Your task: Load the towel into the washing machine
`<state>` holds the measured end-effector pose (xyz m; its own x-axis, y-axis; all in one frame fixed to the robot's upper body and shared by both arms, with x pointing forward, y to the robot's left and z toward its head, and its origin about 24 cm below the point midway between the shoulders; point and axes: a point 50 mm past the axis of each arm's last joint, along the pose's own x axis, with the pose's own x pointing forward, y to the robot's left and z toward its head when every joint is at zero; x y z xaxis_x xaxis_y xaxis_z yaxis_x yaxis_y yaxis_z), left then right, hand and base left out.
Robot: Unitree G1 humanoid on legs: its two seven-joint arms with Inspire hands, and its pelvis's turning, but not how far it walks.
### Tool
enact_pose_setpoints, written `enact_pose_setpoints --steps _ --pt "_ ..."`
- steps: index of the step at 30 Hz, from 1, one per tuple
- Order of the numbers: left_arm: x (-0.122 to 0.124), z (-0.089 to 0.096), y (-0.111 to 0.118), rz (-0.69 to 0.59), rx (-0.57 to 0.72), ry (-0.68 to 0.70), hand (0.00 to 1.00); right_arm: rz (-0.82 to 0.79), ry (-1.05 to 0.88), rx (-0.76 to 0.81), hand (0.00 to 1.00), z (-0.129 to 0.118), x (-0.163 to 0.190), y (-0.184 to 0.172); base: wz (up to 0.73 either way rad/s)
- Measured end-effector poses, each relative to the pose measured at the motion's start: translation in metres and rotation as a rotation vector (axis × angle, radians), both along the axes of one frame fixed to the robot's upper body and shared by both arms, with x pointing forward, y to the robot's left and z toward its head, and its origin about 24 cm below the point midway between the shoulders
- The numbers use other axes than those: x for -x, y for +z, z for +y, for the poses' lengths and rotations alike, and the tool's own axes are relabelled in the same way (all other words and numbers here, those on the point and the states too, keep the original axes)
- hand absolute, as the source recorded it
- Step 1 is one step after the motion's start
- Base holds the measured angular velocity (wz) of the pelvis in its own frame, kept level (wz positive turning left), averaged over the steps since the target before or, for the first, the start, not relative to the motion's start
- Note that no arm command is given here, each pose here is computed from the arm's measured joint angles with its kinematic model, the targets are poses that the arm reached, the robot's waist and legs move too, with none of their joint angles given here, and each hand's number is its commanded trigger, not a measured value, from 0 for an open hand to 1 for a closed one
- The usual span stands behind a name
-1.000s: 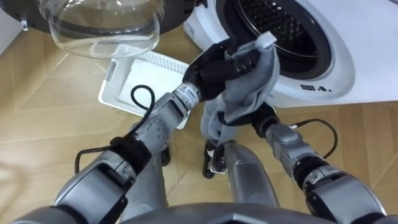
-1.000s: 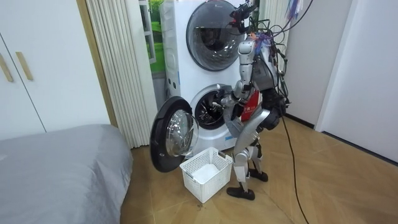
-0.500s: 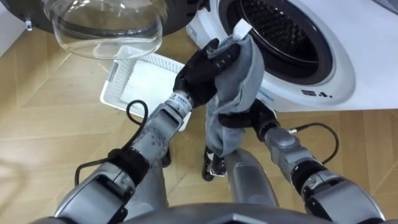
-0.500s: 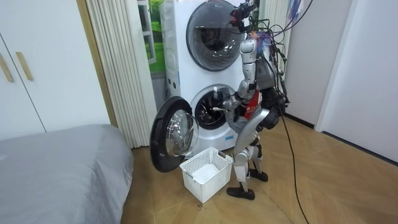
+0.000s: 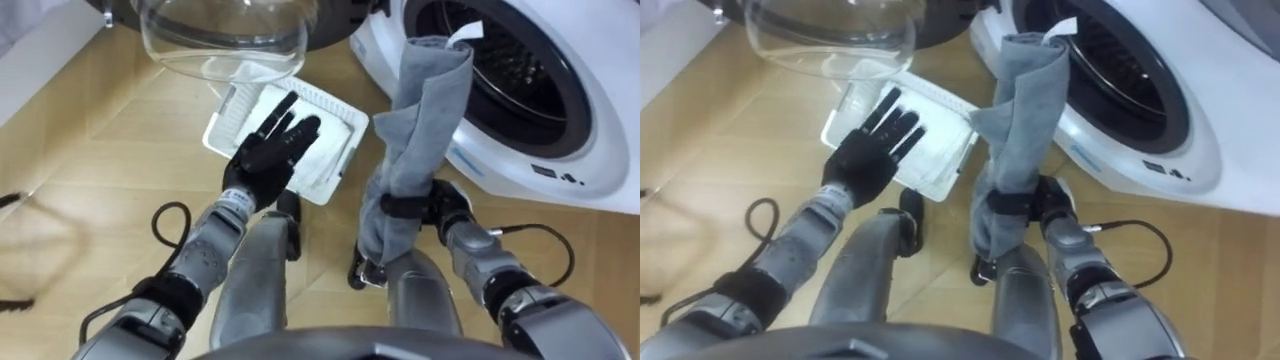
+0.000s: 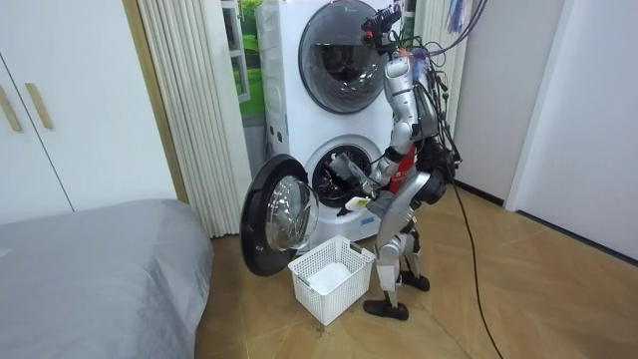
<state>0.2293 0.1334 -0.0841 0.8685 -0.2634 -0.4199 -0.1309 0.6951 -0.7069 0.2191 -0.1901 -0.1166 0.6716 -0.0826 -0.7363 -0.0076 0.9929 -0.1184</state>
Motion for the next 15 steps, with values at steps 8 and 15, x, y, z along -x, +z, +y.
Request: enact_pose_setpoints --steps 8,15 --pt "0.003 0.001 -0.007 0.063 -0.083 0.001 0.00 0.034 -0.237 -0.273 1.00 -0.004 -0.013 0.005 0.11" --pt "0.009 0.006 -0.013 0.115 -0.098 -0.005 0.00 0.001 -0.476 -0.577 1.00 -0.013 -0.013 0.007 0.10"
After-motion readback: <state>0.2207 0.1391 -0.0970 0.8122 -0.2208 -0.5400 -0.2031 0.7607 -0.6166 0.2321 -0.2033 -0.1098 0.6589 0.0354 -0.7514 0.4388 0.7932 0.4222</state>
